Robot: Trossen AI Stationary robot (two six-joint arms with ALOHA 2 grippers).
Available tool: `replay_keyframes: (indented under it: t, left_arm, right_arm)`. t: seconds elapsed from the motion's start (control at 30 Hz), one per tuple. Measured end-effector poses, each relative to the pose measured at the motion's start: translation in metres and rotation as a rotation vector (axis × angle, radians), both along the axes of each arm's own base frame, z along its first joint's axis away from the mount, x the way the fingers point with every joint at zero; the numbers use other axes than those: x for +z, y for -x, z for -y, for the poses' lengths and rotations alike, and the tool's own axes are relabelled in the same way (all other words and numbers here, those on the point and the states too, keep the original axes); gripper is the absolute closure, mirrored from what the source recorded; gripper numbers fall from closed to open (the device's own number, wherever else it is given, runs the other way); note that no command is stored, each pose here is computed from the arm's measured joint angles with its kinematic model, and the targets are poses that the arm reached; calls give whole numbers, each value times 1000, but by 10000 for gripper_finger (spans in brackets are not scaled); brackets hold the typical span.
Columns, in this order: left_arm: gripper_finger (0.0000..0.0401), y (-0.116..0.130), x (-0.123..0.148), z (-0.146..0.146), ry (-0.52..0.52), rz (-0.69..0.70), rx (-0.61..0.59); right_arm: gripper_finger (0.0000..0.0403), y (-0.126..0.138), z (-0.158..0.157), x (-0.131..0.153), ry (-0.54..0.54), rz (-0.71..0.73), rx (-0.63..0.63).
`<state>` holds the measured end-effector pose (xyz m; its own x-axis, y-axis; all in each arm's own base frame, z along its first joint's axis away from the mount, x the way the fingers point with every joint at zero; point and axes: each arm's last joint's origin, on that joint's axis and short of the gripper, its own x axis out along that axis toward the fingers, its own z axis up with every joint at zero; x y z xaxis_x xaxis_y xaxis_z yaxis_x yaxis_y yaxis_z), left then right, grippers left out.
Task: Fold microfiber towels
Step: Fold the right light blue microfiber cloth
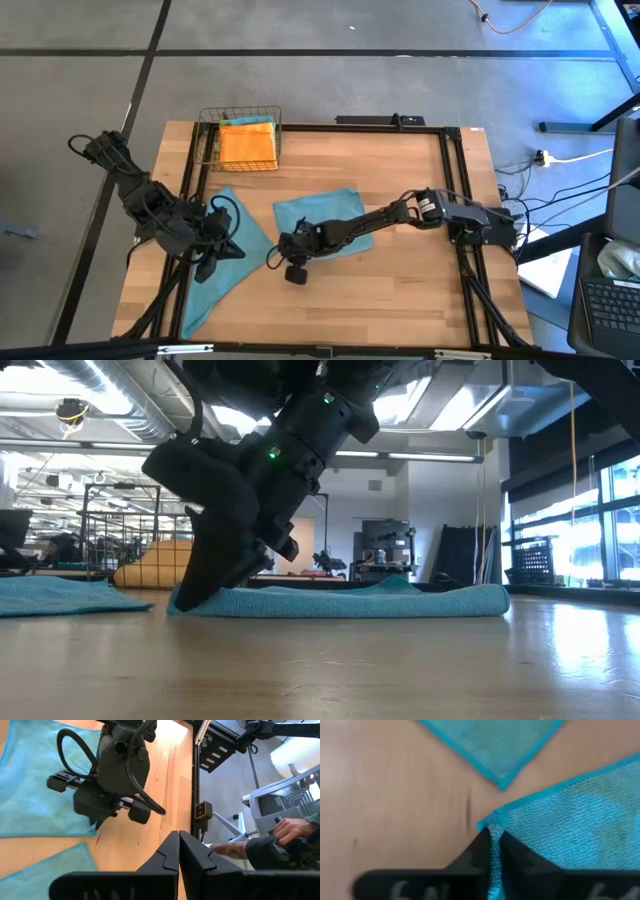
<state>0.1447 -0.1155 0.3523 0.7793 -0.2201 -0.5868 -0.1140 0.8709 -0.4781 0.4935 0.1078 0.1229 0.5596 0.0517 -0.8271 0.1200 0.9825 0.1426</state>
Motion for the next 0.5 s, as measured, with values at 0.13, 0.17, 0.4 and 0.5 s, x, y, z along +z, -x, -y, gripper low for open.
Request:
replay_keyframes:
  t: [0.13, 0.17, 0.4, 0.5]
  left_arm:
    - [397, 0, -1, 0, -5, -5, -1]
    - [397, 0, -1, 0, -9, -5, -3]
    - [397, 2, -3, -2, -80, -14, -18]
    - [396, 2, -4, -3, -120, -16, -29]
  right_arm:
    - [388, -2, -2, 14, -8, -55, 21]
    - [388, -3, -2, 21, 3, -62, 36]
    - [395, -1, -2, 80, 80, -148, 133]
    - [396, 7, -2, 99, 82, -215, 113]
